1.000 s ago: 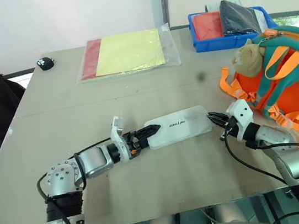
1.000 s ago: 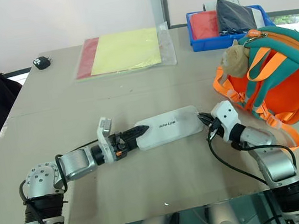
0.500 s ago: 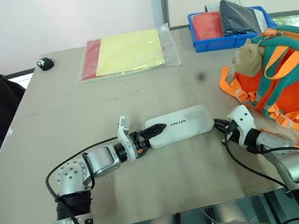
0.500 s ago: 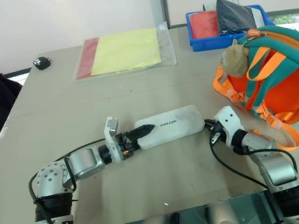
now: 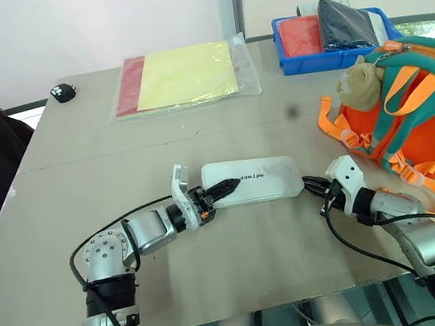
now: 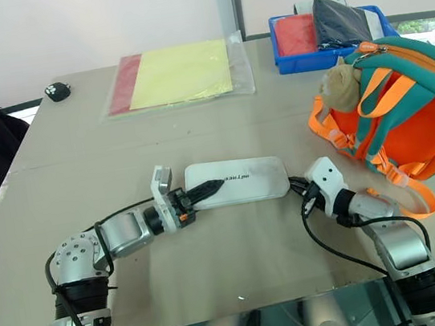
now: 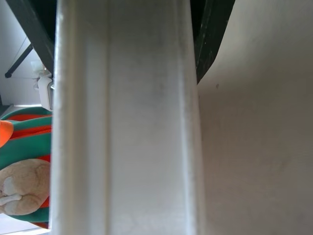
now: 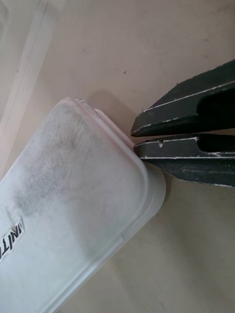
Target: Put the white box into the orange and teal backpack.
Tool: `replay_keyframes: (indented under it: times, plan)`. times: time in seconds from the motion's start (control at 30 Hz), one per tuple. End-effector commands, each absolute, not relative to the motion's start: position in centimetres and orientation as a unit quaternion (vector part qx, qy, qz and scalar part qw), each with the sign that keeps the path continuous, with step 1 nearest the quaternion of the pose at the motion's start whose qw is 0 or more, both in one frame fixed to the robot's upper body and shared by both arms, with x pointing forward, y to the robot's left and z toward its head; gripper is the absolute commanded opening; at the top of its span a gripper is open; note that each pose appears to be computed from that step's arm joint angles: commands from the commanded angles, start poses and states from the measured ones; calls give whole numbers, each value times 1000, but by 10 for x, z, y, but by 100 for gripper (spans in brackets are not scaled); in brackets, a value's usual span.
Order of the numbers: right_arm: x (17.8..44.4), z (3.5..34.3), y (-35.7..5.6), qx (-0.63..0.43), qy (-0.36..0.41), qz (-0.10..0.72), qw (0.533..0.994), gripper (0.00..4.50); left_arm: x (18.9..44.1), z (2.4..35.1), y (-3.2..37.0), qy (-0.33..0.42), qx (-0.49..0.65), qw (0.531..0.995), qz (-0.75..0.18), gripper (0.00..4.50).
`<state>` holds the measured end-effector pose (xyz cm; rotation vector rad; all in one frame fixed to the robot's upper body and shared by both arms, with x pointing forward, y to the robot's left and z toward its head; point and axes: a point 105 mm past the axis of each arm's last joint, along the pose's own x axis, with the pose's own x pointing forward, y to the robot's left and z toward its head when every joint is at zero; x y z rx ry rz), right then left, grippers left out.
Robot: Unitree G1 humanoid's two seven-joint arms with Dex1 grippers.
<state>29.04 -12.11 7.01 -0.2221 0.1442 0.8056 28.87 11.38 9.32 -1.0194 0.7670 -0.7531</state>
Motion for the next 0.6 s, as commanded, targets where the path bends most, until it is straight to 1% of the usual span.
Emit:
replay_keyframes:
  times: [0.03, 0.13, 0.17, 0.2, 0.23, 0.3, 0.37, 0.43, 0.47, 0.5, 0.53, 0.6]
  plan:
    - [288, 89, -111, -99, 19, 413, 905, 0, 280, 93, 106, 359, -461, 727, -361, 113]
    - [295, 106, -130, -85, -29, 355, 931, 0, 279, 112, 111, 316, -486, 720, -381, 113]
    - [290, 109, -136, -94, -40, 351, 931, 0, 278, 117, 114, 304, -485, 723, -387, 113]
    - [284, 111, -139, -95, -47, 351, 930, 26, 276, 120, 117, 295, -484, 726, -389, 113]
    - [278, 117, -143, -83, -63, 339, 935, 54, 275, 128, 121, 276, -489, 726, -397, 113]
    - [260, 126, -154, -68, -86, 310, 944, 132, 268, 148, 132, 232, -498, 721, -422, 113]
    - [237, 126, -171, -52, -95, 266, 958, 229, 262, 156, 146, 211, -478, 739, -425, 113]
    - [225, 126, -187, -37, -99, 218, 970, 327, 259, 158, 156, 201, -458, 758, -419, 113]
    - [219, 130, -198, -53, -110, 190, 974, 363, 260, 162, 162, 187, -446, 769, -417, 113]
    - [213, 133, -211, -59, -117, 157, 979, 418, 259, 170, 166, 167, -437, 777, -422, 113]
    - [209, 135, -223, -61, -120, 121, 983, 440, 258, 178, 170, 148, -429, 782, -428, 113]
    - [209, 141, -238, -55, -126, 79, 987, 440, 256, 189, 173, 125, -413, 786, -442, 113]
